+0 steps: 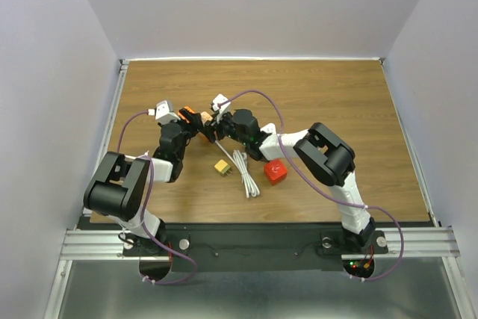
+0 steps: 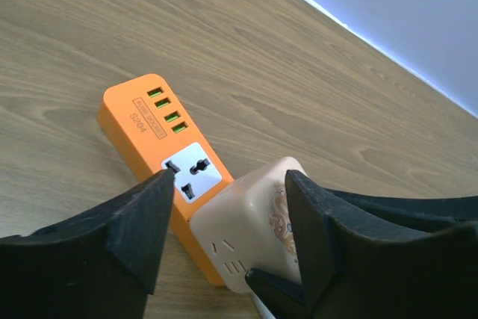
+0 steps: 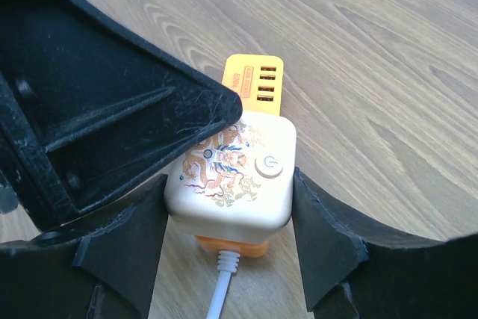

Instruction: Insert the plug

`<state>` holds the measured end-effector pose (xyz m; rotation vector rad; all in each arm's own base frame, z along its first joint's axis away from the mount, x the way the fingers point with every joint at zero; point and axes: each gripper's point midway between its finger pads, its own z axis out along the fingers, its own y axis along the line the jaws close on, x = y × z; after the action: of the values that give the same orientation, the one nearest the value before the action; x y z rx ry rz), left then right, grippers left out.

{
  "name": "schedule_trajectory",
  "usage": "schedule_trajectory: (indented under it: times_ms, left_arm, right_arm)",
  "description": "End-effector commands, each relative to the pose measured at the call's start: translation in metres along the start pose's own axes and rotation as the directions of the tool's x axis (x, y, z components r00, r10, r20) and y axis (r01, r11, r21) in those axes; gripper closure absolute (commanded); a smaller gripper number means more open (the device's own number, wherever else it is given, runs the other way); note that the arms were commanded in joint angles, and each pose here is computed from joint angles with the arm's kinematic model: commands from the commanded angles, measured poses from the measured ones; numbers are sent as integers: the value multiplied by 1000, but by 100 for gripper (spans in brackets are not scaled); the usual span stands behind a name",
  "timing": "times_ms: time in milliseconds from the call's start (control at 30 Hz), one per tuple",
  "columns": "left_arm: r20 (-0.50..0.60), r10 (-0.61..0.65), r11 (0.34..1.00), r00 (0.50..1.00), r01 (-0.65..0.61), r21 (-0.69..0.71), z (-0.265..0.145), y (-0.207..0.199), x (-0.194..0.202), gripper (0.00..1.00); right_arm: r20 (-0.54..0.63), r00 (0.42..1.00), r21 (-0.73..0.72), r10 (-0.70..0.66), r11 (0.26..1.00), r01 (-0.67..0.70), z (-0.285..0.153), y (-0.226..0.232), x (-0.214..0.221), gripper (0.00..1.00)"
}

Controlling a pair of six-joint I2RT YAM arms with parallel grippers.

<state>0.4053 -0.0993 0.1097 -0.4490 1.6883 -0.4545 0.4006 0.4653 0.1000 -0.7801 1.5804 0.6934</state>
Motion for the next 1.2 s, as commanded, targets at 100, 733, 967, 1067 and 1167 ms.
schedule_trajectory:
  times_ms: [100, 733, 967, 1067, 1167]
  left_arm:
    - [7, -3, 1000, 1000, 3, -27, -8, -1, 8, 33]
    - [32, 9, 997, 999, -7, -72, -23, -5, 27, 33]
    - [37, 31, 998, 999, -29, -57, -23, -11, 23, 33]
    - [42, 35, 998, 999, -33, -57, -24, -12, 21, 33]
    - [46, 42, 997, 998, -38, -69, -25, -11, 17, 33]
  right_arm:
    - [-236, 971, 41, 43, 999, -34, -13, 6, 82, 100]
    - [-360, 932, 145, -44, 984, 102, -18, 10, 124, 100]
    - [-396, 917, 174, -52, 976, 130, -24, 8, 134, 100]
    - [-416, 908, 175, -57, 974, 142, -25, 10, 143, 100]
    - [-434, 899, 169, -59, 975, 145, -24, 12, 149, 100]
